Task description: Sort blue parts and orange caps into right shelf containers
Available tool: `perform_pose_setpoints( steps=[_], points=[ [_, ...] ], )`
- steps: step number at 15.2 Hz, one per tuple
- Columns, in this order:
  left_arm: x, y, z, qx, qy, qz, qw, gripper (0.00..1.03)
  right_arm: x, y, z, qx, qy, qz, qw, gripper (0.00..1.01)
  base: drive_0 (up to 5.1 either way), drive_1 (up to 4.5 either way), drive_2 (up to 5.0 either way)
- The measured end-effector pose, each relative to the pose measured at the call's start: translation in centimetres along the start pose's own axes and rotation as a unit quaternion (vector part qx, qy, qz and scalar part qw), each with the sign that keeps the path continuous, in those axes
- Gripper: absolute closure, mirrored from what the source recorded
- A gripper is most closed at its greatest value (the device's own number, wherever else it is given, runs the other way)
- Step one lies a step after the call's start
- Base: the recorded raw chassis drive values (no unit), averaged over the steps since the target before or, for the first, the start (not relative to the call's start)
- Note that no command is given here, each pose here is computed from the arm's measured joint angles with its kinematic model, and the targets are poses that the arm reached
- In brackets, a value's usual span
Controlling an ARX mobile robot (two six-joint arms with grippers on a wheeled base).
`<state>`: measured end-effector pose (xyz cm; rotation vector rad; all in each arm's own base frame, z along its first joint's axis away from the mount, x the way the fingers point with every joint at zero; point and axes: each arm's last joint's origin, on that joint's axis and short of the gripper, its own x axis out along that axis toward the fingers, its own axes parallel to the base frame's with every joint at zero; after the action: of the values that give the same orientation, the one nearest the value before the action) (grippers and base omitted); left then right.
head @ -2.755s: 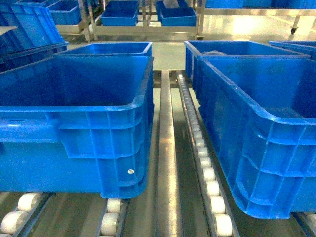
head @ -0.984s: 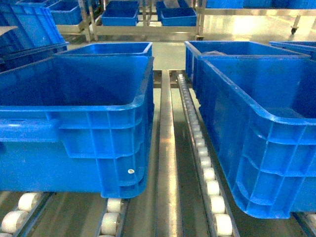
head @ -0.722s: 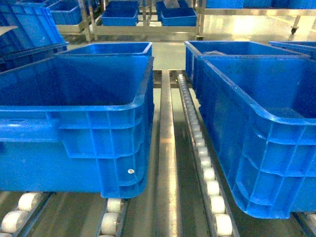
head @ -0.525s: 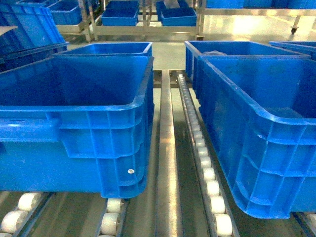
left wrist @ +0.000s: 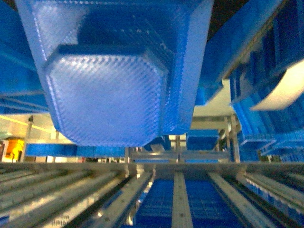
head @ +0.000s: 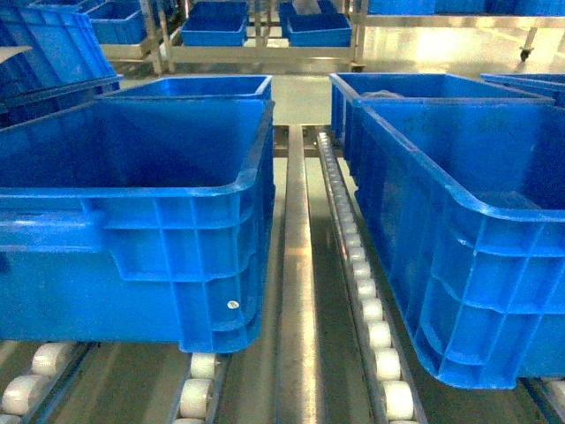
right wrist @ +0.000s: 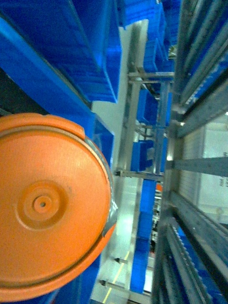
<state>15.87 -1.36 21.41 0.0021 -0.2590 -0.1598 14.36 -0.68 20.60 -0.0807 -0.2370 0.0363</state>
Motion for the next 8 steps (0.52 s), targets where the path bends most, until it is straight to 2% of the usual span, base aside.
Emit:
perform_pose_setpoints(
  steps=[1,2,3,4,5,6,7,8],
  points=[
    [4.1,0.4,1.1,0.002,-0.019,0.0,0.9998,0.61,3.7,-0.7,1.6,-0.002,-0.02,-0.006,0.9998,0.58,0.0,0.0,0.0],
    [7.6,0.8,0.9,-0.004,0.006,0.006,1.0,0.61,7.8,-1.2,2.1,0.003,-0.01,-0.013,0.9999,0.58,0.0,0.0,0.0],
    [11.4,1.3,-1.0,-0.021,0.076,0.013,0.9968,0.61,10.9,-1.4,1.2,0.008,0.034,-0.019,0.9992,0.58,0.0,0.0,0.0],
    [14.5,1.9,-3.4,-0.031,0.142,0.034,0.9888,0.61,13.8,-1.2,-0.7,0.012,0.086,-0.023,0.996,0.58,0.0,0.0,0.0],
    [16.6,2.2,-4.7,-0.036,0.179,0.045,0.982,0.61,15.9,-0.7,-1.9,0.005,0.11,-0.026,0.9935,0.58,0.0,0.0,0.0],
    [18.5,2.6,-5.1,-0.039,0.195,0.058,0.9783,0.61,17.2,-0.3,-1.8,0.0,0.105,-0.023,0.9942,0.58,0.0,0.0,0.0],
    [19.8,2.8,-4.5,-0.039,0.183,0.063,0.9803,0.46,18.1,0.0,-0.8,-0.006,0.082,-0.022,0.9963,0.47,0.0,0.0,0.0],
    [19.9,2.8,-4.1,-0.037,0.173,0.064,0.982,0.35,18.4,0.2,-0.4,-0.01,0.073,-0.026,0.997,0.36,0.0,0.0,0.0]
  ],
)
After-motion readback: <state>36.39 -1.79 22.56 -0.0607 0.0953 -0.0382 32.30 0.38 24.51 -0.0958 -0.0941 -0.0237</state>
